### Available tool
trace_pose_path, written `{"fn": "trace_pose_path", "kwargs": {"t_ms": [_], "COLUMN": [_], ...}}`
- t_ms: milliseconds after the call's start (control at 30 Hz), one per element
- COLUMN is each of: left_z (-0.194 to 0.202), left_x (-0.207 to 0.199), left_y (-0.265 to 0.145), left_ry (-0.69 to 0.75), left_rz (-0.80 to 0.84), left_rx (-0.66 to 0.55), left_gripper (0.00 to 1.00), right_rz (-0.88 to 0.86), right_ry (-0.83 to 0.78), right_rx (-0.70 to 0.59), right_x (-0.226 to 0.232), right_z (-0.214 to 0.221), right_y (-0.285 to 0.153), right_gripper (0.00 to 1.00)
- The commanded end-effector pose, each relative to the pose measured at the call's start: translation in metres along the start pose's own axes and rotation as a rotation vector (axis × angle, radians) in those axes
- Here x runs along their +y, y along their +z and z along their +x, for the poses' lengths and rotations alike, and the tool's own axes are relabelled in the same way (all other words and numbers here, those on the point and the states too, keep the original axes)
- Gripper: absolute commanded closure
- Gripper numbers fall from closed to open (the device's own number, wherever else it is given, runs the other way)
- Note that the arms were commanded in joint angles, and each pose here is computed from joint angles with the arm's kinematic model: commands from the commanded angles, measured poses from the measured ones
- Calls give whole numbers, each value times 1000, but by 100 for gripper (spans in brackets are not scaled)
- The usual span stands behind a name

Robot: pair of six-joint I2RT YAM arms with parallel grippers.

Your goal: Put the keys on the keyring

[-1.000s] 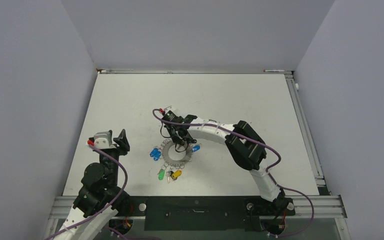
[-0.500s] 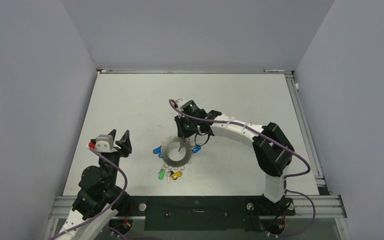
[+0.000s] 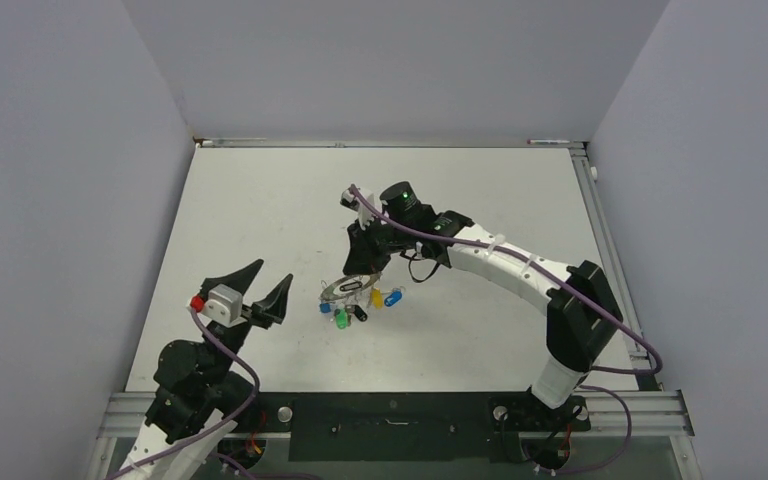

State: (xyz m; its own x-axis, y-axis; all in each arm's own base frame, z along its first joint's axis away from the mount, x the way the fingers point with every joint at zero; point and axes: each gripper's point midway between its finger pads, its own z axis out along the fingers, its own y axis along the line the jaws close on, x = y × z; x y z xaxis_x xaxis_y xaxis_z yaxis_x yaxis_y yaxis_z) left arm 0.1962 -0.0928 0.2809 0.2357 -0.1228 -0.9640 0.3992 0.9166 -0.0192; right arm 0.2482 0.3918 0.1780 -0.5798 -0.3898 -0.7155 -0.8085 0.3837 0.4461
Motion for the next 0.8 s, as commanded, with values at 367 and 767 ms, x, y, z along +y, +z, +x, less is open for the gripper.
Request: {"fn": "trace_pose_path", "kwargs": {"t_ms": [367, 767], "left_z": [-35, -42], "left_x": [-118, -150], "left_y": [-21, -3], "left_ry": [-50, -237], "left_rz": [697, 853], "left_rx": [-102, -23], "left_gripper": [32, 42], "right_rz": [-396, -346], "right_ry": [-443, -478], "right_rx": [-191, -270], "right_x": [112, 117], "right_z": [-22, -38], "right_y": [-95, -109], "right_gripper": [95, 95]}}
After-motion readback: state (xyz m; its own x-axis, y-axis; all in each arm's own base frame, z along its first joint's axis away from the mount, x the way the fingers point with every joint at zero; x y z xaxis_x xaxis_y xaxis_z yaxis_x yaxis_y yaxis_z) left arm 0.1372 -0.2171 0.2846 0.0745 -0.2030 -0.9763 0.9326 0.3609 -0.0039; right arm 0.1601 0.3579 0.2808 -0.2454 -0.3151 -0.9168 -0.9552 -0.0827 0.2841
